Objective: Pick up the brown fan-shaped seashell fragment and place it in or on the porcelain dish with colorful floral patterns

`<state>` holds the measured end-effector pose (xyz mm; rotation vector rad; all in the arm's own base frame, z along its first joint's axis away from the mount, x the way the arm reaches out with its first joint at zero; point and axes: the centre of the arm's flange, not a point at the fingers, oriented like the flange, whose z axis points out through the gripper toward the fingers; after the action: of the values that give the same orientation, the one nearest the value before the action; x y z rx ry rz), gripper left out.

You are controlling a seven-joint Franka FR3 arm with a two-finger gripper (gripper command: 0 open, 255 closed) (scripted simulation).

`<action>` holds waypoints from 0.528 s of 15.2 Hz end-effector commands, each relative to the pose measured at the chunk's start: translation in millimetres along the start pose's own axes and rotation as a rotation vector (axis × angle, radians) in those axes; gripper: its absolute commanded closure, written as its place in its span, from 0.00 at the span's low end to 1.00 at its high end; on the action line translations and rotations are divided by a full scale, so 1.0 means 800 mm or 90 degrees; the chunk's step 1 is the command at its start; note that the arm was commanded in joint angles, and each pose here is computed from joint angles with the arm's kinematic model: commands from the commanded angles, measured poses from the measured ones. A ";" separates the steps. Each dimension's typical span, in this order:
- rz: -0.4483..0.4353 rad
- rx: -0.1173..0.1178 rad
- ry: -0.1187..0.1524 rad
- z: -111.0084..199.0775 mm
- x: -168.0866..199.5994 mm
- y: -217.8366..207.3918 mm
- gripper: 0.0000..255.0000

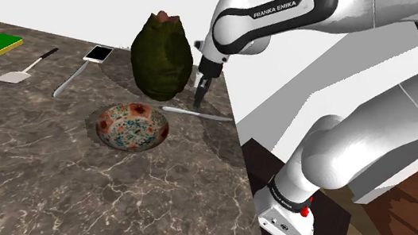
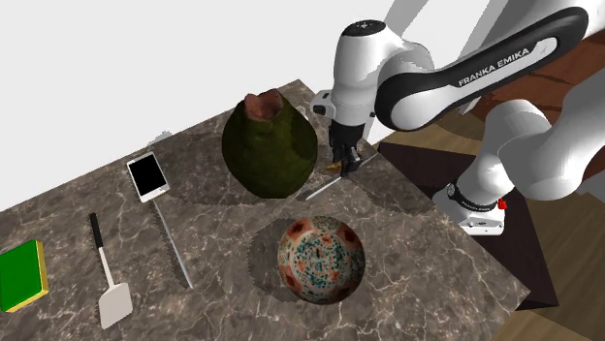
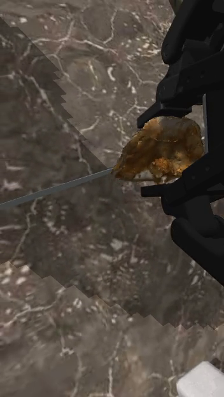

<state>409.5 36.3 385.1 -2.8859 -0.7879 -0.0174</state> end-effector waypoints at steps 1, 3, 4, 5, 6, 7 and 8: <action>0.000 0.000 0.000 -0.013 0.002 -0.002 1.00; 0.000 0.000 0.000 -0.026 0.003 -0.004 1.00; 0.000 0.000 0.000 -0.032 0.003 -0.005 1.00; 0.000 0.000 0.000 -0.039 0.003 -0.005 1.00; 0.000 0.000 0.000 -0.045 0.004 -0.006 1.00; 0.000 0.000 0.000 -0.052 0.004 -0.007 1.00; 0.000 0.000 0.000 -0.058 0.004 -0.008 1.00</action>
<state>410.5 37.1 425.9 -2.8859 -0.7881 -0.0174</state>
